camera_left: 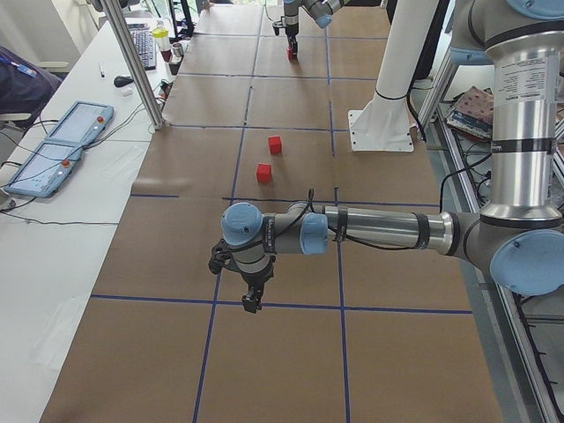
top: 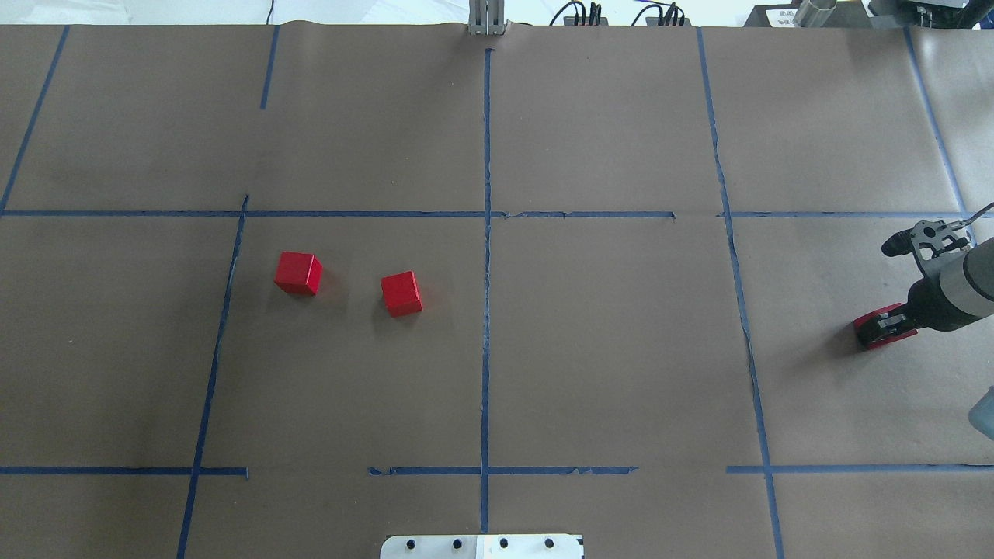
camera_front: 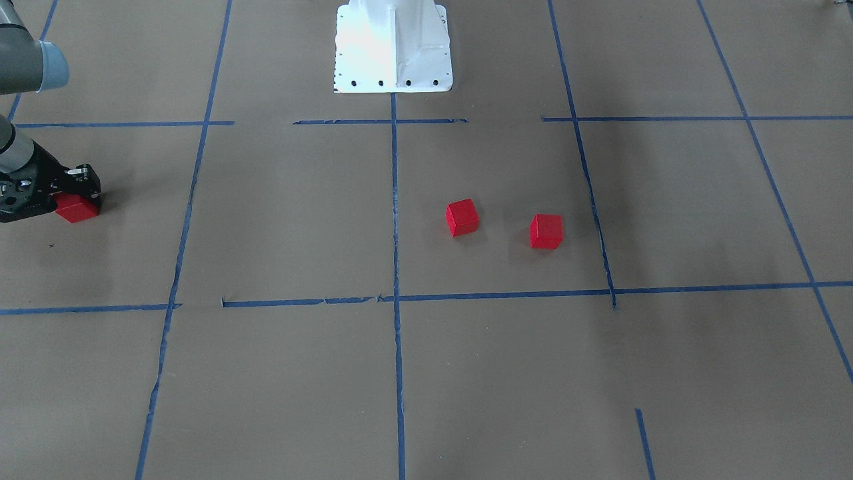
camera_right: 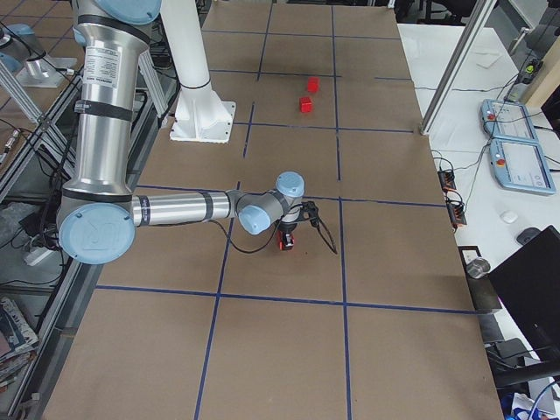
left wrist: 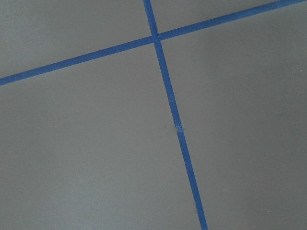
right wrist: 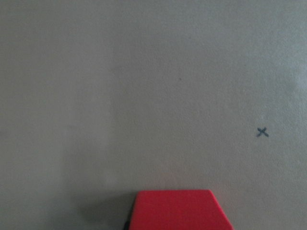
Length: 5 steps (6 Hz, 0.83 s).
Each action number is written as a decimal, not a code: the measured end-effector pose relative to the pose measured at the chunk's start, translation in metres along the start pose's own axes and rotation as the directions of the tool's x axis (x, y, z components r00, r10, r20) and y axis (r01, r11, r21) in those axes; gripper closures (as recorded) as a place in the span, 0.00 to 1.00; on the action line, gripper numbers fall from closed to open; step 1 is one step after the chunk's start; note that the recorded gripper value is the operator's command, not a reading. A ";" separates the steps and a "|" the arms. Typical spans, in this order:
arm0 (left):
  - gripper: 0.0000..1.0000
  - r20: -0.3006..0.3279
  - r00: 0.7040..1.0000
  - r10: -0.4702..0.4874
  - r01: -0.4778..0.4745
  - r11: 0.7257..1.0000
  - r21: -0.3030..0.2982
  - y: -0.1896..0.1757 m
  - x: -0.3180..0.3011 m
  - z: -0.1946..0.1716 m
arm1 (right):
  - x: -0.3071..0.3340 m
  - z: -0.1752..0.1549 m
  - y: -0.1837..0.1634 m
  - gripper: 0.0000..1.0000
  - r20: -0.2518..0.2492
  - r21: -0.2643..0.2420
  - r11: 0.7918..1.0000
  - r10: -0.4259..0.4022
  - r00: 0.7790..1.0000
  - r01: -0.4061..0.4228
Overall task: Form red blocks into L shape at center
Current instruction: 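Lower the right gripper onto the lone red block and grasp it, then carry the red block with the right gripper to the table center and release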
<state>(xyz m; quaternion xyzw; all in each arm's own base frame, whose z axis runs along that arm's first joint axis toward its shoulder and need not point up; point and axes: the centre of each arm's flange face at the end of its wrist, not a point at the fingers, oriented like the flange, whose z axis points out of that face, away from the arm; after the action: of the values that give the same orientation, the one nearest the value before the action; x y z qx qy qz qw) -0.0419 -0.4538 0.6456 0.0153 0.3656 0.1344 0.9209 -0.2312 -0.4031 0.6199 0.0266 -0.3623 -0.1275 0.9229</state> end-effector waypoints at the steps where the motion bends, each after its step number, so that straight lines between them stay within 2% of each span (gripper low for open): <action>1: 0.00 0.000 1.000 0.000 0.000 1.000 0.000 0.000 0.000 0.000 | -0.007 -0.005 -0.002 0.84 0.008 0.008 1.000 -0.009 1.000 0.009; 2: 0.00 0.000 1.000 0.000 0.000 1.000 0.000 0.000 0.000 0.000 | -0.027 -0.023 -0.011 0.83 0.024 0.025 1.000 -0.020 1.000 0.019; 3: 0.00 0.000 1.000 0.000 0.000 1.000 0.000 0.000 0.000 0.000 | -0.065 -0.047 -0.038 0.81 0.037 0.036 0.999 0.001 0.999 -0.002; 5: 0.00 0.000 1.000 0.000 0.000 1.000 0.000 0.000 0.000 0.000 | -0.207 -0.085 -0.107 0.81 0.083 0.036 0.994 0.099 0.992 -0.103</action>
<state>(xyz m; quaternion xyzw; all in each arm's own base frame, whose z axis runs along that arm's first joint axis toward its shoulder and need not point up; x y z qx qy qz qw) -0.0419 -0.4539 0.6456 0.0155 0.3656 0.1344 0.9209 -0.3431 -0.4578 0.4053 0.0216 -0.4027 -0.0743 0.9121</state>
